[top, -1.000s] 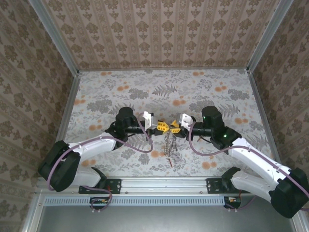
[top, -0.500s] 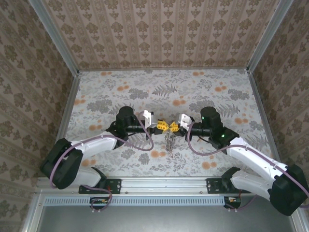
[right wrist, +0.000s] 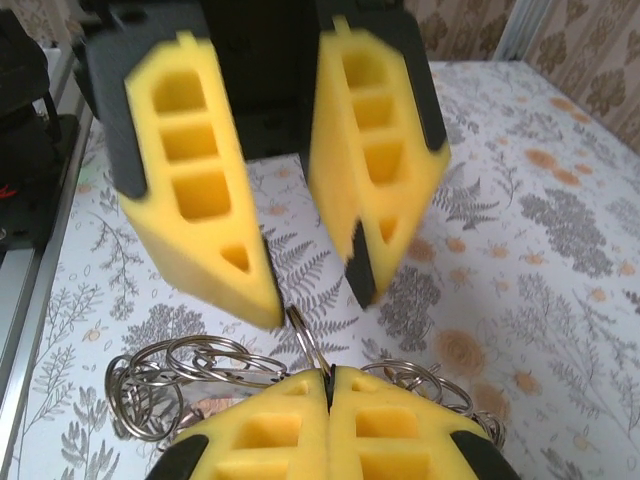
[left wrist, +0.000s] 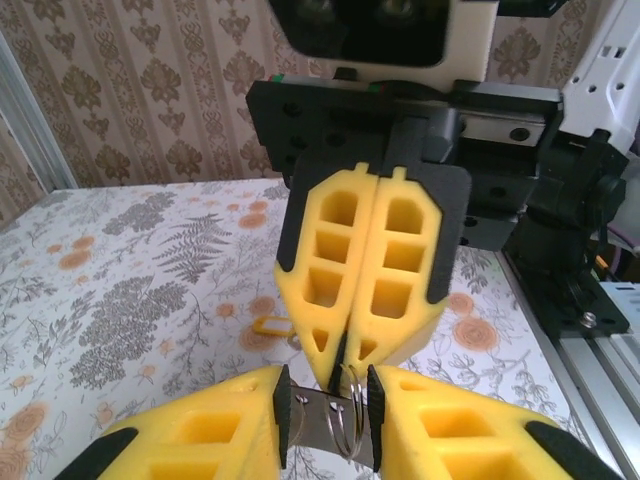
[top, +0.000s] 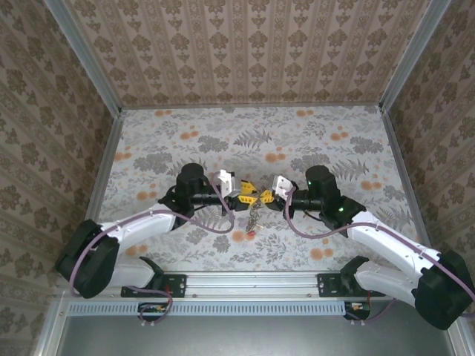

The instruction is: Put the keys on the keyring

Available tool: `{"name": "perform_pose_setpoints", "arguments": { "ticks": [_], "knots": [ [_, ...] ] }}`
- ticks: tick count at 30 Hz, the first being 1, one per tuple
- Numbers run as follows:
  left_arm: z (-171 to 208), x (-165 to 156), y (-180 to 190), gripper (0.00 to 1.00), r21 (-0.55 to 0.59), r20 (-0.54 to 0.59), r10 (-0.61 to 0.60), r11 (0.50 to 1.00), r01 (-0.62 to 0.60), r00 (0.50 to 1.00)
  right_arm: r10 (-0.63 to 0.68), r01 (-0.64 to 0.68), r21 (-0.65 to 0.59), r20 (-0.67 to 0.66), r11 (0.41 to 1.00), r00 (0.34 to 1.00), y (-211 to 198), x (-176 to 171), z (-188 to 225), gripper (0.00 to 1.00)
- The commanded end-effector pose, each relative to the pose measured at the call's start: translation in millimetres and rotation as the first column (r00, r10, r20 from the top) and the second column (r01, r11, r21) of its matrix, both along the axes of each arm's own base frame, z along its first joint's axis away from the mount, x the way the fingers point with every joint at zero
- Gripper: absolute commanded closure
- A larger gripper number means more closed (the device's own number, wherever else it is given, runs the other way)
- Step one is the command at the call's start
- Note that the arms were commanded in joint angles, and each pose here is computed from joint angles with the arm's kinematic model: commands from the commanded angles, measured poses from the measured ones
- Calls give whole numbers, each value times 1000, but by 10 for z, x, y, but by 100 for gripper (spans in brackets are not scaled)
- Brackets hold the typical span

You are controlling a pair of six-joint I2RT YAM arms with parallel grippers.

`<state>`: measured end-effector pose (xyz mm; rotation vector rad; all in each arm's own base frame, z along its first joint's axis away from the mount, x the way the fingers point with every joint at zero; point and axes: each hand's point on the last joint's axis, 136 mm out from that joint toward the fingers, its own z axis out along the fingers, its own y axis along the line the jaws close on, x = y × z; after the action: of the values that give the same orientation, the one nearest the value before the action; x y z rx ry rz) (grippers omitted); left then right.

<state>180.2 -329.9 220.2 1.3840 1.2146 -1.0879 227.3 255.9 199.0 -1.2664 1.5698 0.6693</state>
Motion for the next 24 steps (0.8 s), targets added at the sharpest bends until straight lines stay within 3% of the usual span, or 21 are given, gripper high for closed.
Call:
{"name": "perform_pose_setpoints", "arguments": {
  "ticks": [1,14,24],
  "knots": [
    [-29,-45,43,71,76,42,-24,997,21,999,-9,11,-43,35,999,999,-7,32,103,100],
    [-177,35,37,71,172,55,-5,985,-4,998,1,5,-179,29,984,1000,78,26,60,100],
    [-229,43,-6,82,204,69,-24,979,10,997,7,-1,-193,30,981,1000,117,28,74,100]
  ]
}}
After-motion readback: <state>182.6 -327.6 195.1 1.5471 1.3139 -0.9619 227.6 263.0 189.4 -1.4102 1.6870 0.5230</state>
